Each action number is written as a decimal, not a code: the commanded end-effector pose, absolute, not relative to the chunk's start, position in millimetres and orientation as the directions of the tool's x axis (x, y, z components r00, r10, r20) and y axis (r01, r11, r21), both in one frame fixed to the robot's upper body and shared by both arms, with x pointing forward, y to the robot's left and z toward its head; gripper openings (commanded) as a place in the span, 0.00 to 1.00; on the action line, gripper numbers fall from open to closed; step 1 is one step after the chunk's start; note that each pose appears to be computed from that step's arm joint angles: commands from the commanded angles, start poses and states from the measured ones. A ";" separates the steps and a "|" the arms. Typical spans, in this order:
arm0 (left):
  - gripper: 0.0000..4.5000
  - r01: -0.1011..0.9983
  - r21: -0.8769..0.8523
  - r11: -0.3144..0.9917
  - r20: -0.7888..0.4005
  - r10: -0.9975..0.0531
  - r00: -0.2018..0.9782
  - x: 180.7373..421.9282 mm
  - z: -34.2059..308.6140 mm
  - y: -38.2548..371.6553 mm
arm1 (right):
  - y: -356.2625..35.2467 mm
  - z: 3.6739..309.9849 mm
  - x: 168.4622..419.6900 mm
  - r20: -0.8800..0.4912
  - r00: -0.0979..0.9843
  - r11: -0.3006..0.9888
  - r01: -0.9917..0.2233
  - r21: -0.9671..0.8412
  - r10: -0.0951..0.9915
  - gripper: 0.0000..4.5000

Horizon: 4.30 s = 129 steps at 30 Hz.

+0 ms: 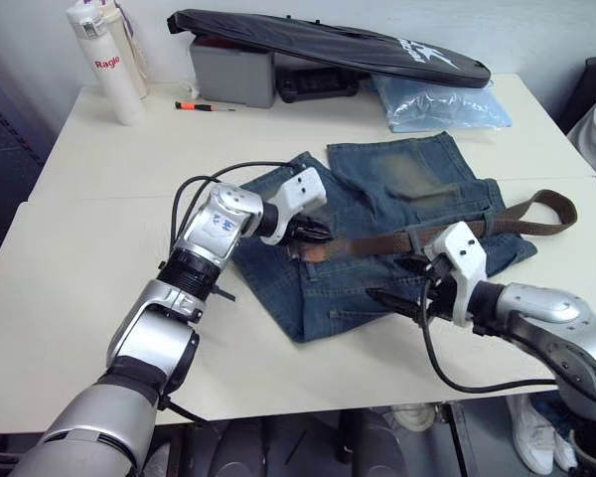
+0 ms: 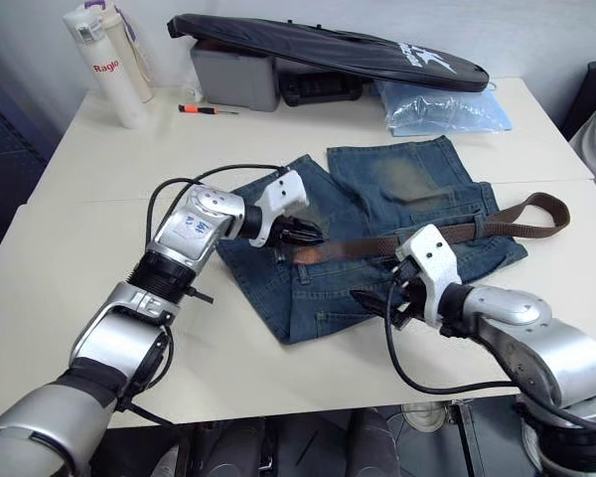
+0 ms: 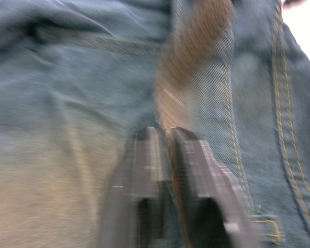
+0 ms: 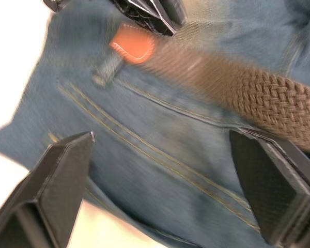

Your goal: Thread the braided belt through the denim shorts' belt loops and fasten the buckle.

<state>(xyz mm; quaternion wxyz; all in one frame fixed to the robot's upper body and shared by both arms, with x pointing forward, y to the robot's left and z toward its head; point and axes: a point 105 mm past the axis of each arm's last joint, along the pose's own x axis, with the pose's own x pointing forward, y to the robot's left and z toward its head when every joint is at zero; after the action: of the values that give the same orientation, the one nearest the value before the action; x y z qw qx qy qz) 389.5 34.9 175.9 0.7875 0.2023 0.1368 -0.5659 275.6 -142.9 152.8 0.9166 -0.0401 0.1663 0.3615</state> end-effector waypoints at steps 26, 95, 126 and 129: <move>0.98 0.939 0.158 0.305 -0.365 -0.866 0.343 348.3 219.9 94.2 | -142.3 143.8 314.2 -0.131 0.826 0.650 -0.322 0.688 0.548 1.00; 1.00 0.889 0.169 0.426 -0.407 -0.792 0.456 345.3 202.4 124.9 | -126.6 134.5 338.4 -0.028 0.861 0.512 -0.276 0.814 0.509 0.01; 1.00 0.897 0.197 0.397 -0.409 -0.798 0.443 350.3 202.7 118.0 | -90.3 122.0 329.0 -0.039 0.814 0.469 -0.294 0.833 0.579 0.27; 1.00 0.896 0.197 0.397 -0.409 -0.798 0.443 350.5 202.3 118.3 | -96.9 132.8 329.6 -0.025 0.822 0.500 -0.321 0.804 0.568 0.01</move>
<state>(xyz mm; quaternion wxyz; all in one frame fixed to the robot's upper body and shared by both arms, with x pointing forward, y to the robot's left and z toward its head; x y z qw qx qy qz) 350.1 120.0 190.7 0.8264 0.1850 0.1450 -0.5117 329.2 -90.9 129.8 0.8465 0.4357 0.1495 0.2669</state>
